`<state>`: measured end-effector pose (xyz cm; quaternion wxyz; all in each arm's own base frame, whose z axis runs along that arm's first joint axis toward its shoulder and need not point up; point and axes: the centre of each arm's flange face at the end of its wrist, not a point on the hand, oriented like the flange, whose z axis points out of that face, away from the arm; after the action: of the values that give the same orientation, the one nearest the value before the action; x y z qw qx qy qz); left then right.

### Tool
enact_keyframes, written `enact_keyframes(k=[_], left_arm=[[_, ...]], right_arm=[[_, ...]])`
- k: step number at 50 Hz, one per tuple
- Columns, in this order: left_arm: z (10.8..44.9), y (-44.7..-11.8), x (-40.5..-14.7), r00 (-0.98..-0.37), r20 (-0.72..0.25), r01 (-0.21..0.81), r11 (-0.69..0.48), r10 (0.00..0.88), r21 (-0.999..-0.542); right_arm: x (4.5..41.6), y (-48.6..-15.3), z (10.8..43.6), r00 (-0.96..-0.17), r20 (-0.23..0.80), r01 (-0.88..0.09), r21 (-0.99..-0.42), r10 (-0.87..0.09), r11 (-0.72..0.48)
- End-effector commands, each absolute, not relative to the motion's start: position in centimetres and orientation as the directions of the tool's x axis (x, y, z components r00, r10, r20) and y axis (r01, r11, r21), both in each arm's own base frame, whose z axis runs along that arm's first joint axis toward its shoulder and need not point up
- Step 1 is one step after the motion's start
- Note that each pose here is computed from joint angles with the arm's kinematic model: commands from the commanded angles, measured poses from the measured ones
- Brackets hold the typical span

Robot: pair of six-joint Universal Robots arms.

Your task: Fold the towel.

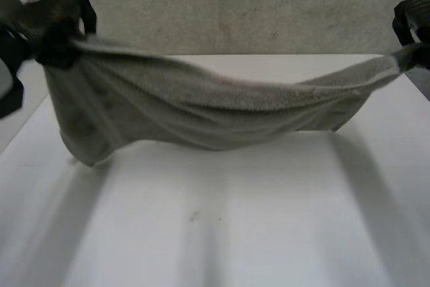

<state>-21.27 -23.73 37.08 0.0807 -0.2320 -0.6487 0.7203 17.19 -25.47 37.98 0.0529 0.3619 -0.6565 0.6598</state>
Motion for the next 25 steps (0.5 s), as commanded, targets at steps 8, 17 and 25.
enact_keyframes(k=[8,17,25], left_arm=[[27.5,-30.6,-22.0,-0.878,-0.15,0.256,0.181,0.454,-0.95],[24.6,-35.9,-23.5,-0.852,-0.227,0.331,0.15,0.472,-0.932],[31.4,-41.3,-25.3,-0.872,-0.323,0.256,-0.22,0.367,-0.941]], right_arm=[[17.2,-31.5,29.5,-0.651,0.454,-0.657,-0.739,-0.609,0.152],[20.0,-34.6,27.6,-0.66,0.486,-0.653,-0.748,-0.573,0.117],[21.9,-40.0,33.7,-0.769,0.596,-0.56,-0.802,-0.231,-0.206]])
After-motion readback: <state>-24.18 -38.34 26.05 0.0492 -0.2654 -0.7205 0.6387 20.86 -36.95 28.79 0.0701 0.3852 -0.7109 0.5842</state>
